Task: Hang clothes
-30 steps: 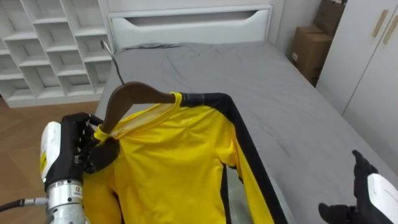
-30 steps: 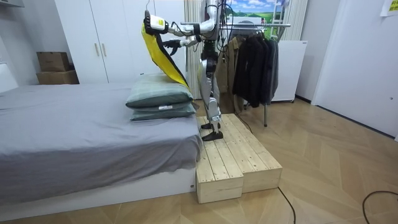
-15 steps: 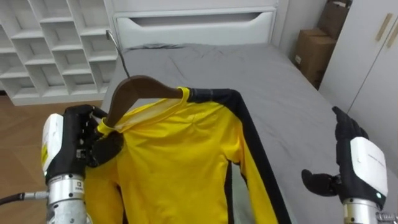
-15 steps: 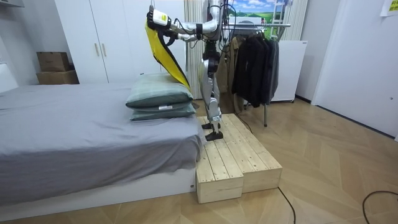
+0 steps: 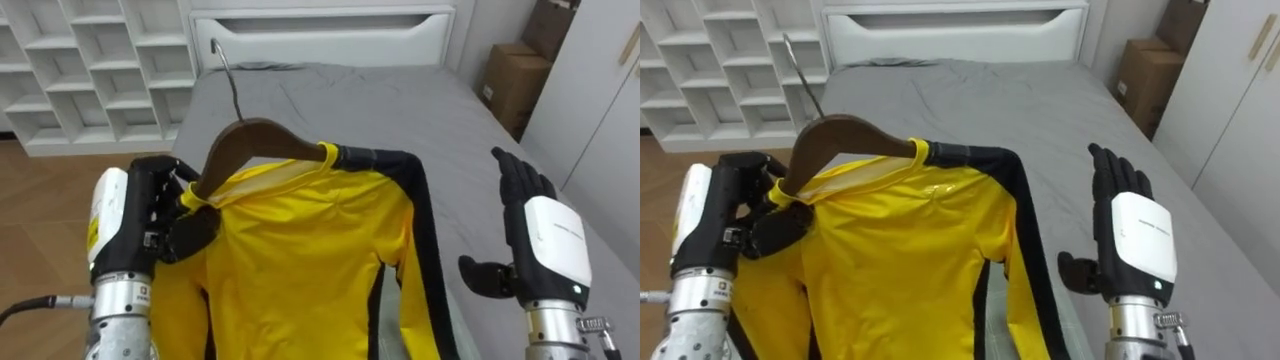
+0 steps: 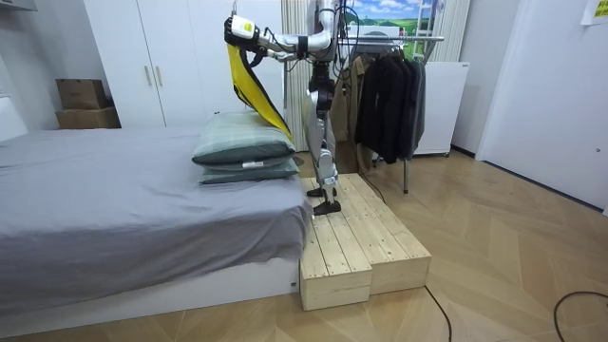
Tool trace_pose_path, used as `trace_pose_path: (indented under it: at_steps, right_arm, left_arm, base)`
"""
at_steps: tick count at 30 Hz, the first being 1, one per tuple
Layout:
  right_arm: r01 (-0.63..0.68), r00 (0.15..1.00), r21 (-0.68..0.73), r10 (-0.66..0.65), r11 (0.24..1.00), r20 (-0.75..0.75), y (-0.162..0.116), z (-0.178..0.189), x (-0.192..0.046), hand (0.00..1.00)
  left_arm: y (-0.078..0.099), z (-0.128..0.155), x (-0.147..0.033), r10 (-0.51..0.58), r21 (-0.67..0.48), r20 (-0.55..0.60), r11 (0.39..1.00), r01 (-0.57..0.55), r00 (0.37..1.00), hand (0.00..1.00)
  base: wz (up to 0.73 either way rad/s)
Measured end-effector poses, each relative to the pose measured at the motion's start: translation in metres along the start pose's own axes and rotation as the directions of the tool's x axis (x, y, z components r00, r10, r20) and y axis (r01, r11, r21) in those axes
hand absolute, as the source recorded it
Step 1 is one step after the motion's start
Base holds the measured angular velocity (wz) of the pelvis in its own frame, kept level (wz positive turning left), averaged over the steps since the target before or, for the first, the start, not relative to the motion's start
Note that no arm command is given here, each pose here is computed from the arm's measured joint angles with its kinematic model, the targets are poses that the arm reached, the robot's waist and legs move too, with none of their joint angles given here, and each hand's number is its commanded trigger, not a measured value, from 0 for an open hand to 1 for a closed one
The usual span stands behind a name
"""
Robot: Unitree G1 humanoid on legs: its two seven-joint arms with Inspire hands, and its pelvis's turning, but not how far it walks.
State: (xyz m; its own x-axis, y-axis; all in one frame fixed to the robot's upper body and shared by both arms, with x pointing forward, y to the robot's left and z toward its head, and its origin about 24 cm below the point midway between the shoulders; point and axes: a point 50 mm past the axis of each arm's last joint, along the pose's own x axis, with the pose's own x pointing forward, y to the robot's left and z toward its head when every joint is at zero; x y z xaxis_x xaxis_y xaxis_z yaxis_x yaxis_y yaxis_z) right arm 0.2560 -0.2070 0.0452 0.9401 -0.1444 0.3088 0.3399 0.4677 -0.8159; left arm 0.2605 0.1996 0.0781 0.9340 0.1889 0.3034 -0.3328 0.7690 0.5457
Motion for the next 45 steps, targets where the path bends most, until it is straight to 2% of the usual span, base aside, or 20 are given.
trace_pose_path:
  at_steps: [19, 26, 33, 45]
  right_arm:
    - [-0.001, 0.994, 0.032, -0.002, 0.999, 0.113, -0.003, 0.023, 0.013, 0.00]
    - [0.042, 0.981, -0.064, -0.028, 0.997, 0.194, -0.011, 0.031, 0.026, 0.00]
    - [0.075, 0.963, -0.077, -0.053, 0.994, 0.263, -0.019, 0.040, 0.031, 0.00]
    - [0.113, 0.941, -0.082, -0.081, 0.990, 0.329, -0.022, 0.053, 0.031, 0.00]
  left_arm:
    - [0.001, 0.025, 0.003, -0.058, 0.050, 0.138, 0.997, 0.051, 0.989, 1.00]
    - [0.006, 0.031, 0.005, -0.056, 0.046, 0.163, 0.998, 0.050, 0.985, 1.00]
    - [0.009, 0.043, 0.005, -0.047, 0.035, 0.234, 0.999, 0.040, 0.971, 1.00]
    - [0.005, 0.044, 0.004, -0.101, 0.044, 0.240, 0.995, 0.093, 0.965, 1.00]
  base:
    - [0.02]
    - [0.01]
    - [0.00]
    - [0.00]
